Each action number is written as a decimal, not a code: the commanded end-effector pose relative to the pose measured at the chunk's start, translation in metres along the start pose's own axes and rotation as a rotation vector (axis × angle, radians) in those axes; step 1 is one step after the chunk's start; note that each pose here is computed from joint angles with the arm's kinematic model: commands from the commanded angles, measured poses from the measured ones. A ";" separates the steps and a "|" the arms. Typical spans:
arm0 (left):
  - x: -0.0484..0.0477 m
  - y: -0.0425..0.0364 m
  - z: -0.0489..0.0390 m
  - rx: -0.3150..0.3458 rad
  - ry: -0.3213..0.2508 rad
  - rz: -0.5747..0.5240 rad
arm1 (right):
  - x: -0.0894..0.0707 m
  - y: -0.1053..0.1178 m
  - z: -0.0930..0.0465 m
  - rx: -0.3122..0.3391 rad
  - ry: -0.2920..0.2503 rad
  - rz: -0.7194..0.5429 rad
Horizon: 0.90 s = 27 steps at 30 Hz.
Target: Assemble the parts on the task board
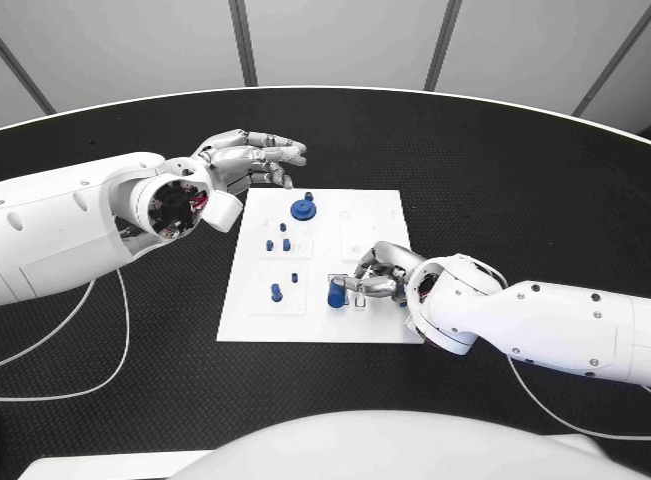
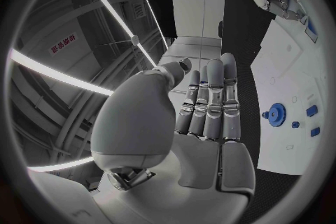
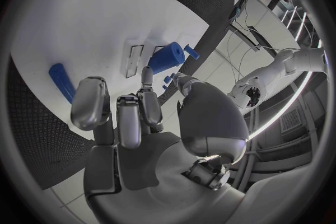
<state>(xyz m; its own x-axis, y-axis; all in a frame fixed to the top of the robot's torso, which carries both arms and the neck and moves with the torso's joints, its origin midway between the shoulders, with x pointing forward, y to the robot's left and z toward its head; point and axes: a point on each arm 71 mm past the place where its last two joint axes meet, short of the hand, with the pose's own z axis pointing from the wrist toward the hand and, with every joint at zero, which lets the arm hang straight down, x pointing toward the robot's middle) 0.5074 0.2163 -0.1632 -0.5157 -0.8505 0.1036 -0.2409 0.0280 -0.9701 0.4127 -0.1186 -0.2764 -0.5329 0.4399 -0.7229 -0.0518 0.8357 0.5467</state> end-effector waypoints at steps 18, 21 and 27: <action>-0.0008 0.0002 -0.0004 -0.001 -0.001 0.000 | 0.001 0.006 -0.005 -0.046 -0.002 -0.002; -0.0010 0.0002 -0.0009 -0.001 -0.002 0.000 | 0.000 0.007 -0.010 -0.064 -0.007 0.002; -0.0016 0.0001 -0.0017 0.000 -0.003 0.000 | -0.009 -0.003 -0.025 -0.094 -0.031 0.016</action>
<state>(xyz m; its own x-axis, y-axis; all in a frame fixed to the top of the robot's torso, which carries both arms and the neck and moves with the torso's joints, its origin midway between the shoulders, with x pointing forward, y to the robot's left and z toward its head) 0.5068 0.2183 -0.1631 -0.5133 -0.8520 0.1032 -0.2412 0.0278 -0.9701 0.3972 -0.1253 -0.2622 -0.5153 0.4596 -0.7234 -0.1278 0.7934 0.5951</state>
